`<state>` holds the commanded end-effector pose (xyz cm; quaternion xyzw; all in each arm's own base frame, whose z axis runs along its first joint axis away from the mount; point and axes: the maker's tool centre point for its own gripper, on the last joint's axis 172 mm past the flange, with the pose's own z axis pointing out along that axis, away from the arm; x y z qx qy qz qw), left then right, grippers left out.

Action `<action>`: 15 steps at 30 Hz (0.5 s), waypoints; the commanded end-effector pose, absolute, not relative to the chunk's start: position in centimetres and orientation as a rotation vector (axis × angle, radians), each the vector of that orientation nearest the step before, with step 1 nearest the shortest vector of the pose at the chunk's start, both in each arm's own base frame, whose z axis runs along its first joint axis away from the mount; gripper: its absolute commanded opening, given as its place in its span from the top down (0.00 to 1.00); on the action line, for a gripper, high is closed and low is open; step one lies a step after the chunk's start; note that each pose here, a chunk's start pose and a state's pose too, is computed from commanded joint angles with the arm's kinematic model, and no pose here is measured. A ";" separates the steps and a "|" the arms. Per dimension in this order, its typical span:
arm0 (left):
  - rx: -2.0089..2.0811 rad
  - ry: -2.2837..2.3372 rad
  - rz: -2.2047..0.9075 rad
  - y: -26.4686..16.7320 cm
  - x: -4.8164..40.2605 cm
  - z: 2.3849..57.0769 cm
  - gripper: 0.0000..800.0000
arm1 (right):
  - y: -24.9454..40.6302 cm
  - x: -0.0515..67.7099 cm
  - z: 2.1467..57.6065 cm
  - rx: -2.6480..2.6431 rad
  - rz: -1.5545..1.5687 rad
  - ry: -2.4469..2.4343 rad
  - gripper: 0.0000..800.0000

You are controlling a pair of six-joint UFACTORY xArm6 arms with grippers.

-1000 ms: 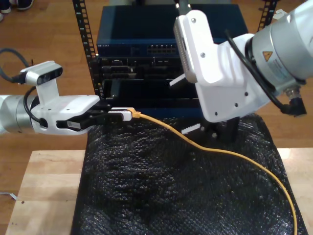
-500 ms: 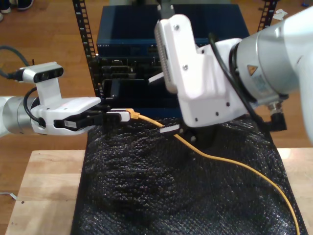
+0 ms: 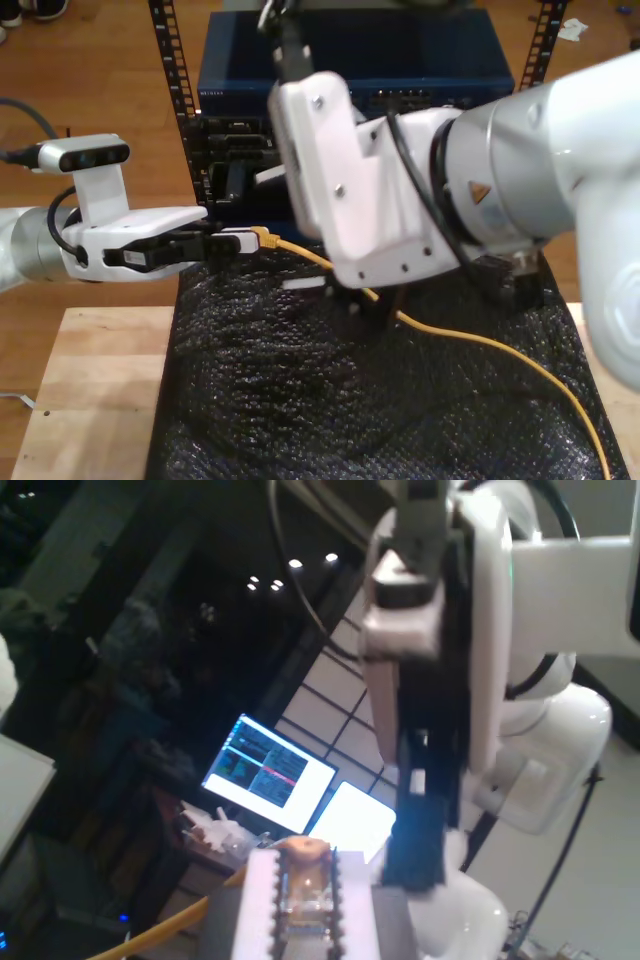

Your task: Grab the cable and plug it in

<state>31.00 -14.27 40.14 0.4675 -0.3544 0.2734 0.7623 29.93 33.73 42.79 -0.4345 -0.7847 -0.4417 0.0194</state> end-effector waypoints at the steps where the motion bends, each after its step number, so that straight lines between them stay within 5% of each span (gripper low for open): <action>1: 1.009 -0.766 0.599 -14.2 31.1 40.3 0.97 | 33.7 29.9 42.8 -1.349 -1.375 -2.434 0.05; 15: 0.935 -0.722 0.559 -13.7 30.4 41.6 0.97 | 33.2 31.0 43.3 -1.370 -1.475 -2.425 0.05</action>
